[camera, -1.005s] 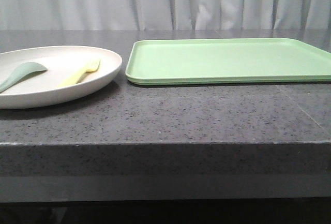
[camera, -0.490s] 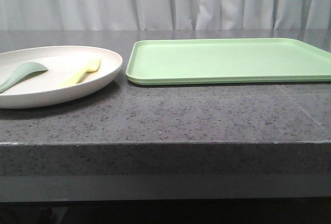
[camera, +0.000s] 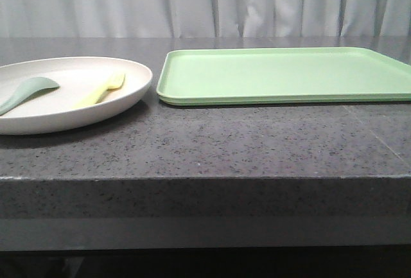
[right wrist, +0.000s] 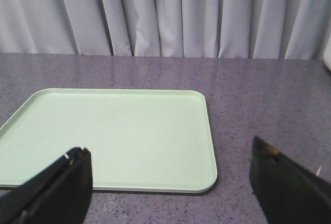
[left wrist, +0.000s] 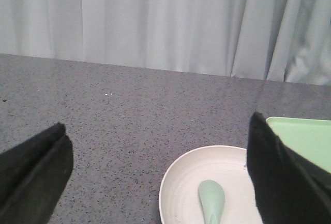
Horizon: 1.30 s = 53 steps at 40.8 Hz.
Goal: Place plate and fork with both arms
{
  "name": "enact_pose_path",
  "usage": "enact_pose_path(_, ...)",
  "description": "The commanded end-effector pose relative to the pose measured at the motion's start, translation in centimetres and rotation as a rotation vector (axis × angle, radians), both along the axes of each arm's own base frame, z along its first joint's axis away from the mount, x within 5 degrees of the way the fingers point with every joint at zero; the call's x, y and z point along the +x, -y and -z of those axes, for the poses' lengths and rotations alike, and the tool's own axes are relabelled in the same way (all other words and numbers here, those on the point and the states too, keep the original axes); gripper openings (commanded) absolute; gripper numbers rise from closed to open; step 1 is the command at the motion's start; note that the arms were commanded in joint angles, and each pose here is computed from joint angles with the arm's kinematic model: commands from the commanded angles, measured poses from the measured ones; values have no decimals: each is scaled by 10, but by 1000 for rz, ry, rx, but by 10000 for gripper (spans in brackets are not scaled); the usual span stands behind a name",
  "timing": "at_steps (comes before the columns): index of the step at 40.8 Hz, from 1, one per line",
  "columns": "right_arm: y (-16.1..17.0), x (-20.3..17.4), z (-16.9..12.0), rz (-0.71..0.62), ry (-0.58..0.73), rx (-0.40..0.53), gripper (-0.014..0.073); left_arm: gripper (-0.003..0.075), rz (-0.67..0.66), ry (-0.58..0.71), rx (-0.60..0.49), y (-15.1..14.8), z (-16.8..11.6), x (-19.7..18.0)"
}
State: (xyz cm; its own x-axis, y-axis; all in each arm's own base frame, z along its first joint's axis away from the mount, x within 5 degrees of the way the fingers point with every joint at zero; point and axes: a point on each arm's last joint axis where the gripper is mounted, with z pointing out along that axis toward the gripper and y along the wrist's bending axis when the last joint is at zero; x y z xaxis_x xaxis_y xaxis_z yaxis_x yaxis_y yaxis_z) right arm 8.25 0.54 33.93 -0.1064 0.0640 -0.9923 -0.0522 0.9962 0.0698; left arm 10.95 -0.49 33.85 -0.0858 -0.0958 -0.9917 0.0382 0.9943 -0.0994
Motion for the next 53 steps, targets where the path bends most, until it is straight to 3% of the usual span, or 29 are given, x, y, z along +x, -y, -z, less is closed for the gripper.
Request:
enact_pose_path(1, 1, 1, -17, 11, 95, 6, 643, 657, -7, 113, -3, -1, -21, 2)
enact_pose_path(7, 1, 1, -17, 13, 103, 7, 643, 638, -3, 7, 10, 0, -36, 24)
enact_pose_path(20, 1, 1, -17, 13, 102, 7, 643, 594, 27, -509, 73, 4, -45, 103)
enact_pose_path(24, 1, 1, -17, 12, 101, 6, 643, 587, 37, -707, 79, 5, -33, 125)
enact_pose_path(29, 1, 1, -17, 12, 101, 6, 643, 587, 44, -860, 83, 6, -16, 150)
enact_pose_path(41, 1, 1, -17, 12, 101, 6, 643, 587, 61, -1039, 60, 10, 34, 193)
enact_pose_path(53, 1, 1, -17, 12, 100, 6, 643, 587, 60, -1078, 60, 10, 52, 205)
